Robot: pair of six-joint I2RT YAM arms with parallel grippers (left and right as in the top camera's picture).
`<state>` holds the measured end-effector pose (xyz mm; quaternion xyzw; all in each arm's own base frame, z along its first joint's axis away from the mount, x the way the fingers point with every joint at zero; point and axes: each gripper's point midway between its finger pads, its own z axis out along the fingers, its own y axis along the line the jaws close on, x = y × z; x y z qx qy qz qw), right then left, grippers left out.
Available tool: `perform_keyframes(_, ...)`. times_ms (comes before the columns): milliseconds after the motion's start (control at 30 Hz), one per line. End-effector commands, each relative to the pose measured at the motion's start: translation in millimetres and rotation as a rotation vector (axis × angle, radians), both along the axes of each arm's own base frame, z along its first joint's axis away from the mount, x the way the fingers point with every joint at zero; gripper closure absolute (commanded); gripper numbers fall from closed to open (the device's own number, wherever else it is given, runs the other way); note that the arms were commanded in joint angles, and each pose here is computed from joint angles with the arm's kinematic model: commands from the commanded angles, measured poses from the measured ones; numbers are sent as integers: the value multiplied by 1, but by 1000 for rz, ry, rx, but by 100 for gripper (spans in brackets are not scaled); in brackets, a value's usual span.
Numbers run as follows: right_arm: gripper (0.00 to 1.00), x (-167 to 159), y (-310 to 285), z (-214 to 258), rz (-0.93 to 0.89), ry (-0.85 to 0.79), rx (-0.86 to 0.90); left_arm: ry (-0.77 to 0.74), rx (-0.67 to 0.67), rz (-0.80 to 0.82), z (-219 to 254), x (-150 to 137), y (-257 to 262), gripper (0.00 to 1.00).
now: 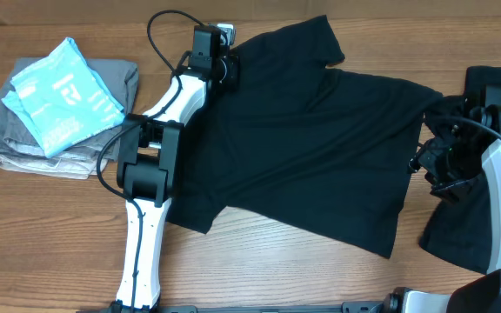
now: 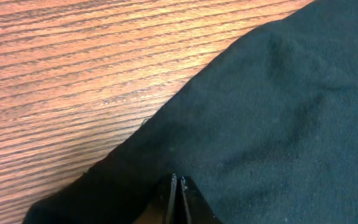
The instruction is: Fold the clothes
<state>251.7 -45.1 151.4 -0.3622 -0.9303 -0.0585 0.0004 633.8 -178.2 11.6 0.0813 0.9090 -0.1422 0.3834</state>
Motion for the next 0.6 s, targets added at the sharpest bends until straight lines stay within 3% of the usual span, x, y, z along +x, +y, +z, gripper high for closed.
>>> perform_keyframes(0,38,1,-3,1,-5,-8,-12,44,5,27,-22,0,12,92)
perform_keyframes(200,37,2,-3,1,-5,-10,-13,133,115,184,-44,-4,80,94)
perform_keyframes(400,36,5,-4,1,-5,-21,-15,199,89,287,-51,-9,131,94)
perform_keyframes(567,34,8,-5,1,-6,-35,-19,201,26,279,-47,-6,142,91)
